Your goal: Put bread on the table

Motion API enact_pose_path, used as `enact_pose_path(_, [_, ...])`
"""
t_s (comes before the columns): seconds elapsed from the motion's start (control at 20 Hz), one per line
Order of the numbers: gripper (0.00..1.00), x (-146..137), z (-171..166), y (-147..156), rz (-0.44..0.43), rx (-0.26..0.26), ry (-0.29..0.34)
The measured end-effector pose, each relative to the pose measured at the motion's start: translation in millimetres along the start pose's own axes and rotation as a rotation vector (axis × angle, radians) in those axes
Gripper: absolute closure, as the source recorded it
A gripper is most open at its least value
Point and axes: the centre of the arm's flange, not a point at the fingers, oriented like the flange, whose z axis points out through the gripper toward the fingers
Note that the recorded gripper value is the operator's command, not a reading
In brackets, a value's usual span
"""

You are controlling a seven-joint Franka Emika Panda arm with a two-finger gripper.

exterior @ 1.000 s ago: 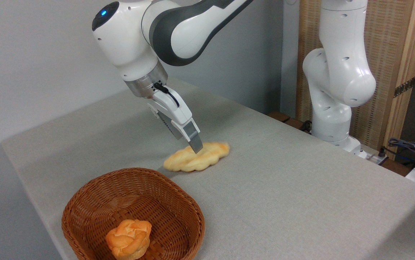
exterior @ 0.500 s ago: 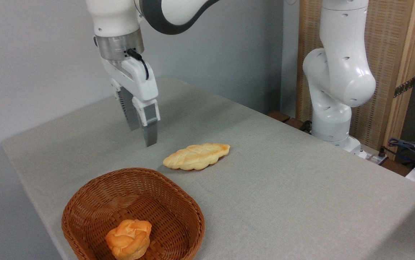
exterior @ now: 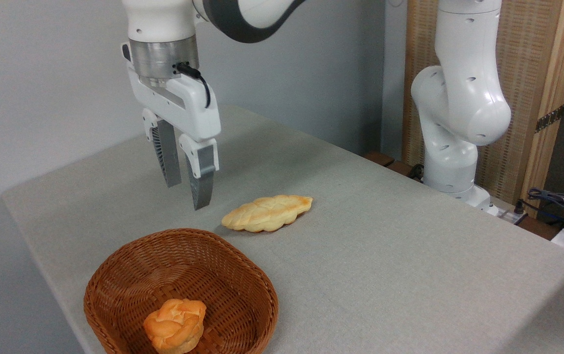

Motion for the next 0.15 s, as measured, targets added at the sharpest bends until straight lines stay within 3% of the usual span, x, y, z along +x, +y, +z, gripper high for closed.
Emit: enact_pose_path(0.15, [0.0, -15.4, -10.4, -19.4, -0.044, 0.007, 0.017])
